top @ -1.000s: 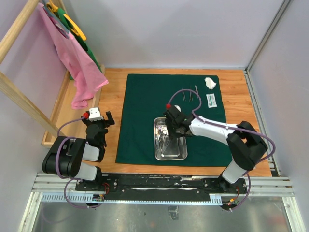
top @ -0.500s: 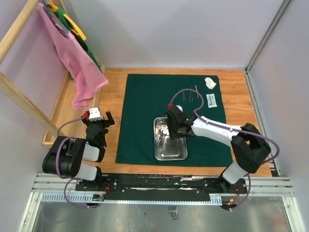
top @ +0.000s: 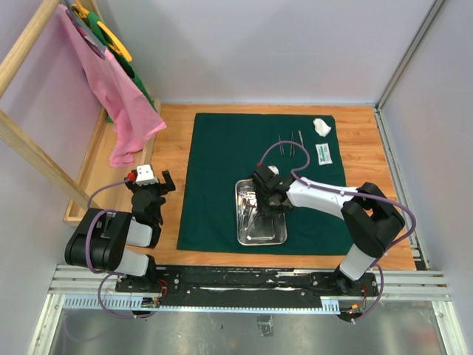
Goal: Open and lay out the surgical kit
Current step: Pick up the medical item from the container.
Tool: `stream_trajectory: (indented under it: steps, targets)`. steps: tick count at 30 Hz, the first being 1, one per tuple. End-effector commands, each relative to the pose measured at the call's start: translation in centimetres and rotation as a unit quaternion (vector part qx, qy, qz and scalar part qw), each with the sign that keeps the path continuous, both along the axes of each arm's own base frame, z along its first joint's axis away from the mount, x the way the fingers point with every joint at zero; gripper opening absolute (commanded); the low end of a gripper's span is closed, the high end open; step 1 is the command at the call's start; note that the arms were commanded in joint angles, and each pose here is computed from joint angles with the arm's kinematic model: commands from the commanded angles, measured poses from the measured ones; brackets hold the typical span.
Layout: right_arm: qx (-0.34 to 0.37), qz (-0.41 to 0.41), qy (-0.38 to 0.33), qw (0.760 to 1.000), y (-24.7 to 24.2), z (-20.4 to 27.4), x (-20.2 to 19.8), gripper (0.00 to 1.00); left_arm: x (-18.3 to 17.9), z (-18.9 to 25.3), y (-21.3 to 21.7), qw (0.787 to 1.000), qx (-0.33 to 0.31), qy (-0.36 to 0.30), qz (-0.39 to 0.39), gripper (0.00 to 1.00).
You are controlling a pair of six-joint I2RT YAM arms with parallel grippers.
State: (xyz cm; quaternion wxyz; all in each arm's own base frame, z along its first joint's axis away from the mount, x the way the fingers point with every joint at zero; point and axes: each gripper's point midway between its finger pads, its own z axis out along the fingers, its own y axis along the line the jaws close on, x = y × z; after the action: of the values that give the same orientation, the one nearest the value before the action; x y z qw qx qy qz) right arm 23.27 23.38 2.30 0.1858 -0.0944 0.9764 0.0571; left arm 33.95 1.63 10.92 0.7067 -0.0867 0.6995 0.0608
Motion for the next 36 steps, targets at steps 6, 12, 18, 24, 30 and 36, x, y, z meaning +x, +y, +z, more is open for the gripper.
stream_trajectory:
  steps: [6,12,18,24,30,36]
  targets:
    - [0.016,-0.022,-0.017,0.999,1.5,1.2,0.1,0.45,0.3,0.8,0.5,1.000,-0.002,-0.015,0.010,0.99]
    - [0.012,-0.025,-0.019,0.999,2.1,1.4,0.6,0.47,-0.8,2.9,0.8,0.999,0.000,-0.046,0.025,0.99]
    - [0.008,-0.033,-0.016,0.999,2.1,1.2,0.7,0.50,0.3,6.6,-1.6,0.999,-0.013,-0.024,-0.021,0.99]
    - [-0.011,-0.045,0.011,0.999,1.7,-0.3,0.0,0.50,-0.8,12.6,-5.8,0.987,-0.088,-0.074,-0.108,0.99]
    - [-0.043,-0.052,0.037,0.997,1.1,-1.9,-1.2,0.45,-2.6,17.6,-10.8,0.951,-0.206,-0.064,-0.224,0.99]
    - [-0.068,-0.059,0.051,0.995,-1.4,-3.4,-3.2,0.21,-3.5,18.6,-14.6,0.918,-0.238,-0.014,-0.318,0.99]
